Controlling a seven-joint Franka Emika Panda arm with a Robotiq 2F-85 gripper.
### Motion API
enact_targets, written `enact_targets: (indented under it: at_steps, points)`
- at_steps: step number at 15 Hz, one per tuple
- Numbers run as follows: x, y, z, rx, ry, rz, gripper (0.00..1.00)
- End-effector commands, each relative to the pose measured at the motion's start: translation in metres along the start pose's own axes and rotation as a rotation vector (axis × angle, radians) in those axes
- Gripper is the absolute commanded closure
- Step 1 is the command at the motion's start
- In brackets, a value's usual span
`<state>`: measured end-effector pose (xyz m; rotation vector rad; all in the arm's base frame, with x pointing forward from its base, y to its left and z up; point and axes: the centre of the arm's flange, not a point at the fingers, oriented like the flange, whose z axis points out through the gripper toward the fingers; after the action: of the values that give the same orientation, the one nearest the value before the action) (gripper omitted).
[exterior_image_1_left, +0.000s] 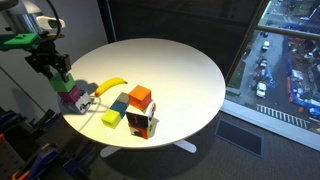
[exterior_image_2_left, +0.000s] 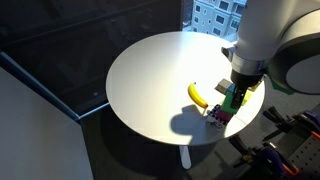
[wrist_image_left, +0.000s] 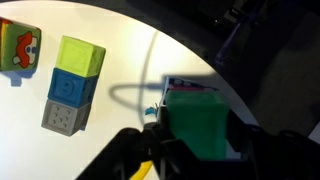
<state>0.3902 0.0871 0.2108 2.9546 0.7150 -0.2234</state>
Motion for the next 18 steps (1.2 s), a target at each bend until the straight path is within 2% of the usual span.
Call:
enact_targets:
  at_steps: [1,2,3,4,5,6,9,18]
  points:
    - [0.006,0.001,0.000,-0.001,0.002,0.010,0.70]
    - [0.005,0.000,0.000,-0.001,0.001,0.008,0.70]
    - [0.005,0.000,0.000,0.000,0.000,0.006,0.55]
    - [0.005,0.000,0.000,-0.001,0.001,0.004,0.32]
    - [0.005,-0.001,0.000,-0.003,0.002,0.003,0.21]
    - [0.004,-0.001,0.000,-0.003,0.001,0.002,0.20]
    - [0.004,-0.001,-0.001,-0.001,0.002,0.000,0.00]
    - [-0.001,-0.007,-0.020,0.034,0.020,-0.012,0.00]
